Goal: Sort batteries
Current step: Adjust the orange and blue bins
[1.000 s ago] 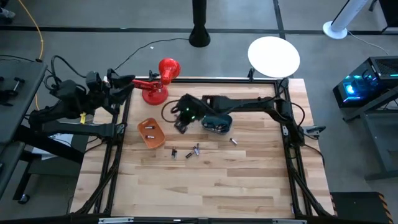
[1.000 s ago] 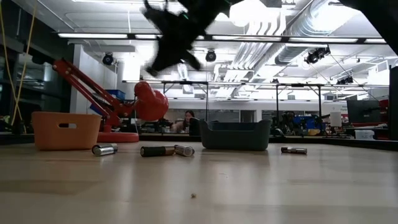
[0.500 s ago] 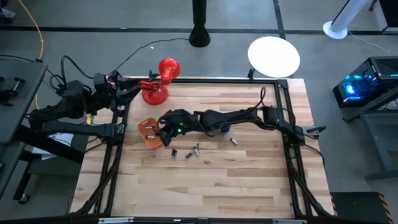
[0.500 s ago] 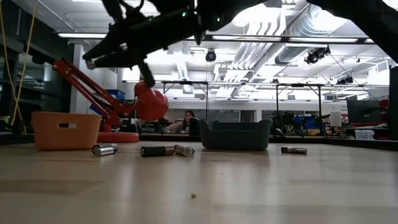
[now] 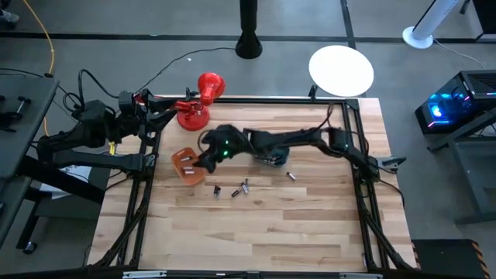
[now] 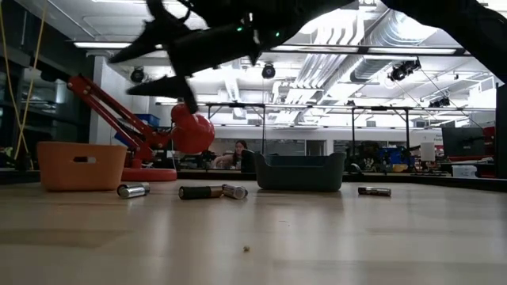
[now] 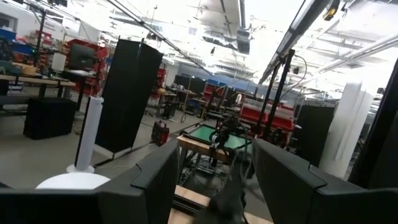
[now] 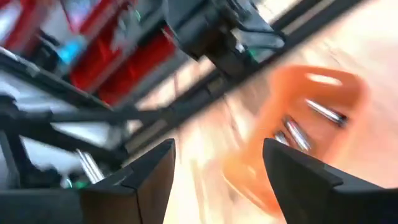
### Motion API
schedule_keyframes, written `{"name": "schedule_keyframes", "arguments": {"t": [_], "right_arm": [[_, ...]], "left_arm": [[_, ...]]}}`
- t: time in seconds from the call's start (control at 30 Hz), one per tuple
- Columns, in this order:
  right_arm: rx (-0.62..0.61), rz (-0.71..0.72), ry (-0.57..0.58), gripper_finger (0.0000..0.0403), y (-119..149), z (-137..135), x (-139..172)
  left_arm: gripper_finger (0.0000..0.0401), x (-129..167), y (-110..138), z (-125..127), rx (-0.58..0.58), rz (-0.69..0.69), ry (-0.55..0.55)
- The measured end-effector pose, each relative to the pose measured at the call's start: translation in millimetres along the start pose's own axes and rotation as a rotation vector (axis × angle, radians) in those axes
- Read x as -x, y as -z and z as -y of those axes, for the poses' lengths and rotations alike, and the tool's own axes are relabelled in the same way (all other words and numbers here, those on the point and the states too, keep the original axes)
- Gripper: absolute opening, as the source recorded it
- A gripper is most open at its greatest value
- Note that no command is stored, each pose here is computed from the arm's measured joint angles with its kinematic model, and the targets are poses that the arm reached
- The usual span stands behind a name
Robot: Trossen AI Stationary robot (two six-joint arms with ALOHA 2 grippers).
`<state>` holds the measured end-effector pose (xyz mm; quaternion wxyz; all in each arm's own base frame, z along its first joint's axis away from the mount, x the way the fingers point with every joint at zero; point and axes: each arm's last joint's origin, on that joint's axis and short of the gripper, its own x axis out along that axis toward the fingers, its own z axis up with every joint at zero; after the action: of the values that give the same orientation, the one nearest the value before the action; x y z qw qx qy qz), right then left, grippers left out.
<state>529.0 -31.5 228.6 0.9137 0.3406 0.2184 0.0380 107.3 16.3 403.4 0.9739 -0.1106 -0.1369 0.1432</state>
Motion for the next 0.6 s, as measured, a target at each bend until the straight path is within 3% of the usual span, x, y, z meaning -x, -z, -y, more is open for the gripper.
{"name": "schedule_keyframes", "arguments": {"t": [0.17, 0.3, 0.43, 0.53, 0.6], "right_arm": [[0.204, -0.205, 0.244, 0.0229, -5, -1, 43], [0.348, -0.397, 0.510, 0.0215, -3, -1, 82], [0.395, -0.522, 0.670, 0.0194, -6, 4, 126], [0.364, -0.529, 0.719, 0.0172, -5, 8, 163], [0.322, -0.502, 0.765, 0.0148, -1, 9, 193]], "left_arm": [[0.0193, -4, 7, -1, 0.017, -0.061, -0.014], [0.0178, -11, 34, -5, 0.077, -0.293, -0.101], [0.0110, -13, 83, -11, 0.106, -0.642, -0.295], [0.0031, -13, 127, -13, 0.124, -0.853, -0.390], [0.0011, -11, 152, -13, 0.148, -0.960, -0.447]]}}
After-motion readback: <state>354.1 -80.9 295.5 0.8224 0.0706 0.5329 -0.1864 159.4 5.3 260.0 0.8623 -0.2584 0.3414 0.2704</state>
